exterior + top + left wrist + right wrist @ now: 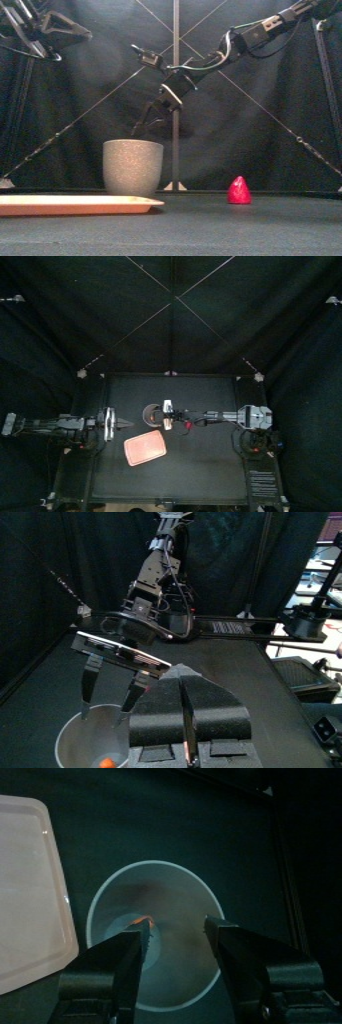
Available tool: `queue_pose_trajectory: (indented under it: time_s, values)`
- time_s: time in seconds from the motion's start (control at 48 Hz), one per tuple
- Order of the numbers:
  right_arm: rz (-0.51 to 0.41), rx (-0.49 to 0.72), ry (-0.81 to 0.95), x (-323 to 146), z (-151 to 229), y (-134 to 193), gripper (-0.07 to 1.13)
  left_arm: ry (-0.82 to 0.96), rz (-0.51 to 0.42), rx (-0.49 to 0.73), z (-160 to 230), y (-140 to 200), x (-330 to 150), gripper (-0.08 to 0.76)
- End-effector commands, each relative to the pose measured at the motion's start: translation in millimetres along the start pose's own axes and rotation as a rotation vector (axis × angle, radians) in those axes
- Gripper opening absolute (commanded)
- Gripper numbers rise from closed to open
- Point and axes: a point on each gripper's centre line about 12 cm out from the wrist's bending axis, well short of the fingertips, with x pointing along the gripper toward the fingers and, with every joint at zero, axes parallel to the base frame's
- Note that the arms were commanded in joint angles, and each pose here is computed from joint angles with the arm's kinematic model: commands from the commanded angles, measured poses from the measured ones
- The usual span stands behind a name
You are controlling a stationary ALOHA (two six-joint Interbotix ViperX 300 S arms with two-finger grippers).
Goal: Pick the tangerine then place it in the grey bowl
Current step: Drop tangerine in the grey bowl and return to neutral
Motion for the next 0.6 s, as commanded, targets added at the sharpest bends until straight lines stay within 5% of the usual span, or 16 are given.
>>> queue_pose_trajectory:
  time_s: [0.021, 0.333, 0.604]
  values:
    - [-0.017, 0.007, -0.05, -13.1, 16.6, -6.7, 0.84, -0.028, -0.002, -0.003, 6.7, -0.4, 0.9, 0.057]
    - [-0.008, 0.08, -0.222, -59.7, 50.5, -2.2, 0.84, -0.028, -0.001, -0.003, 6.2, -0.3, 0.8, 0.057]
    - [0.008, 0.259, -0.452, -120.6, 33.1, 11.0, 0.84, -0.026, 0.003, 0.0, 6.1, 0.5, 0.9, 0.057]
